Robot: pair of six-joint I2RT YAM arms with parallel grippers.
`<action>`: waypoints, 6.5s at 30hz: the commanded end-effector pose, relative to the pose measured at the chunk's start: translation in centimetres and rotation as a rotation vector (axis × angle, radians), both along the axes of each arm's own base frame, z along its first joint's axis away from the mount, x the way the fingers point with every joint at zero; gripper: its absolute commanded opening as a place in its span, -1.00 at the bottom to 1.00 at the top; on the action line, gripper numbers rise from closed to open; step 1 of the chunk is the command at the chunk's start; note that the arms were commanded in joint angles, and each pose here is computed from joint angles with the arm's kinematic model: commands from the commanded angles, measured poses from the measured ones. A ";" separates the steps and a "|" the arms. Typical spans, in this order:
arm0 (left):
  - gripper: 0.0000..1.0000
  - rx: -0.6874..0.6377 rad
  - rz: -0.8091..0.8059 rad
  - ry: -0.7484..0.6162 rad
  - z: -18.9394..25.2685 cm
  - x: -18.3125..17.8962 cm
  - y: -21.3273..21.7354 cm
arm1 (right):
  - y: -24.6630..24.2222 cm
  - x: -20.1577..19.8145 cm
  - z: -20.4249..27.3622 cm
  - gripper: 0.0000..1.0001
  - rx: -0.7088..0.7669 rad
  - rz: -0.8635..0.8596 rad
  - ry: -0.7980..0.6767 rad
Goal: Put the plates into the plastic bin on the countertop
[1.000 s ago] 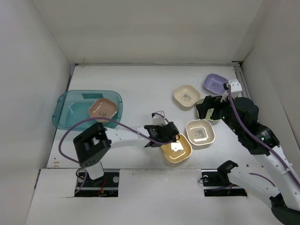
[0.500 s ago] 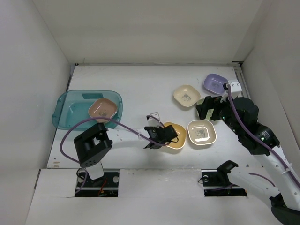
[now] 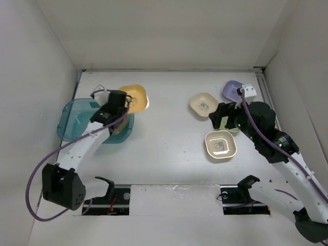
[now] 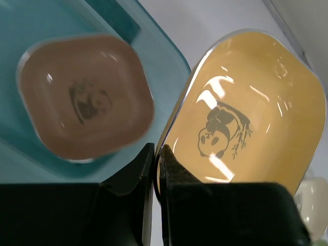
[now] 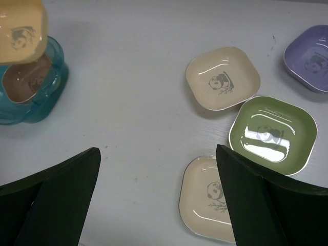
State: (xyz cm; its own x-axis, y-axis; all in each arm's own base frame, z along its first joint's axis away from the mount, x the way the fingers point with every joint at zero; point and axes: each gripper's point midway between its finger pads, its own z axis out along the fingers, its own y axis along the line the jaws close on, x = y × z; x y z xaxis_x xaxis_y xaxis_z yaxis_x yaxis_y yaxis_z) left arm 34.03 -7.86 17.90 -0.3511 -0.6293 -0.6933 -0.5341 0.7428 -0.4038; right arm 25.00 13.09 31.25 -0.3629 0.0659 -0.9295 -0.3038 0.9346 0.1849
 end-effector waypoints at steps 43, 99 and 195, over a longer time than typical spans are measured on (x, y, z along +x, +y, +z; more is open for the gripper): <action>0.99 -0.159 -0.053 -0.235 8.8 6.4 -5.3 | -0.2 1.4 1.9 1.00 0.041 -0.058 -0.062; -1.00 -0.150 0.137 -0.095 2.7 2.5 7.8 | -0.2 0.3 2.9 1.00 0.121 -0.035 -0.087; -1.00 -0.173 0.279 0.055 -6.1 0.0 11.4 | -3.3 -1.9 7.4 1.00 0.139 -0.115 -0.184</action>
State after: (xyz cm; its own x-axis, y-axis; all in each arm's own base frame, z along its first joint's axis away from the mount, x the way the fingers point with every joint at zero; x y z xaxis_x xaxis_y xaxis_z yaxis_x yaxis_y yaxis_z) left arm 32.53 2.55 10.78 -0.2651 -0.7992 -0.5394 -0.7349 0.5297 -0.4235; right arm 22.79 9.06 36.93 -0.2308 0.2144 -0.9491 -0.1847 0.9480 0.2591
